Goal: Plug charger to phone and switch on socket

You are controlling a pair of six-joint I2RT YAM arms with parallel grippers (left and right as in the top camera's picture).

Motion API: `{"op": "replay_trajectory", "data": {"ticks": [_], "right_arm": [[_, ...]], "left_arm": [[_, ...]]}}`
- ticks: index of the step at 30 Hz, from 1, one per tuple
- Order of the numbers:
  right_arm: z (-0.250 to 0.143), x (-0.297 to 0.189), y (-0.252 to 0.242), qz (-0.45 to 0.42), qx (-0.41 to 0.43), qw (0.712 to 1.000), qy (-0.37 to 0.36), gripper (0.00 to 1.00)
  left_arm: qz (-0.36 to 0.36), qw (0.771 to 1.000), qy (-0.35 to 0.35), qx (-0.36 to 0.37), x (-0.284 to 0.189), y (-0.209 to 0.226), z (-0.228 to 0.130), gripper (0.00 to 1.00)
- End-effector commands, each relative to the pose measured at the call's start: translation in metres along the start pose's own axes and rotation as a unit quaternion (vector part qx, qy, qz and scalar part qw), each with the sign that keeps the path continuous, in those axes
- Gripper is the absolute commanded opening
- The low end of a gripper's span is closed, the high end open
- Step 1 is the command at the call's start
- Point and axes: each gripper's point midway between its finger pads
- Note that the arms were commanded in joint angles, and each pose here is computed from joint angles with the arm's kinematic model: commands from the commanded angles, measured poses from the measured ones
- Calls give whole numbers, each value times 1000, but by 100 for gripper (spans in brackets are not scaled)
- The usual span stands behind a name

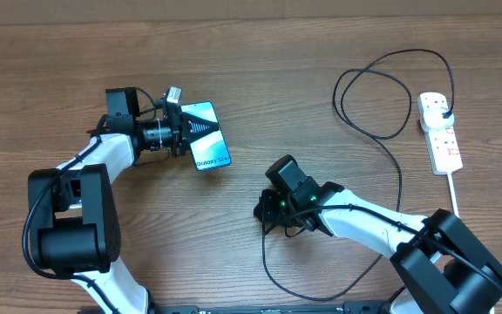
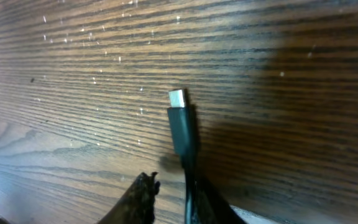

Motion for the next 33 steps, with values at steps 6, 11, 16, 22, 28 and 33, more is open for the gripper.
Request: {"op": "replay_trajectory", "data": {"ticks": [6,11,16,22,28,33], "right_arm": [[0,10,-26,-55,4,998,-10,22],[2,10,-26,-56,2,998,-14,32],[2,10,-26,-56,2,998,-14,33],[1,10,-27,-57,1,998,-12,22],[-2,10,-24,-50,1,999,-5,9],[-1,6,-14,-9,-8,1000,6,4]], "left_arm": [[-11,1000,7,17,-2,-14,-6,4],[-13,1000,10,17,-2,-15,-7,4],[-13,1000,10,17,-2,-15,-7,4],[-13,1000,10,17,-2,-15,-7,4],[-13,1000,10,17,-2,-15,-7,4],[-13,1000,10,16,-2,-15,-7,4]]}}
Point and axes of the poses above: each gripper's point midway between its finger pads, its own x axis out along the fingers, its own y axis along the line the jaws close on, z = x × y, and after that the axes turned 13 degrees about -x, right-handed
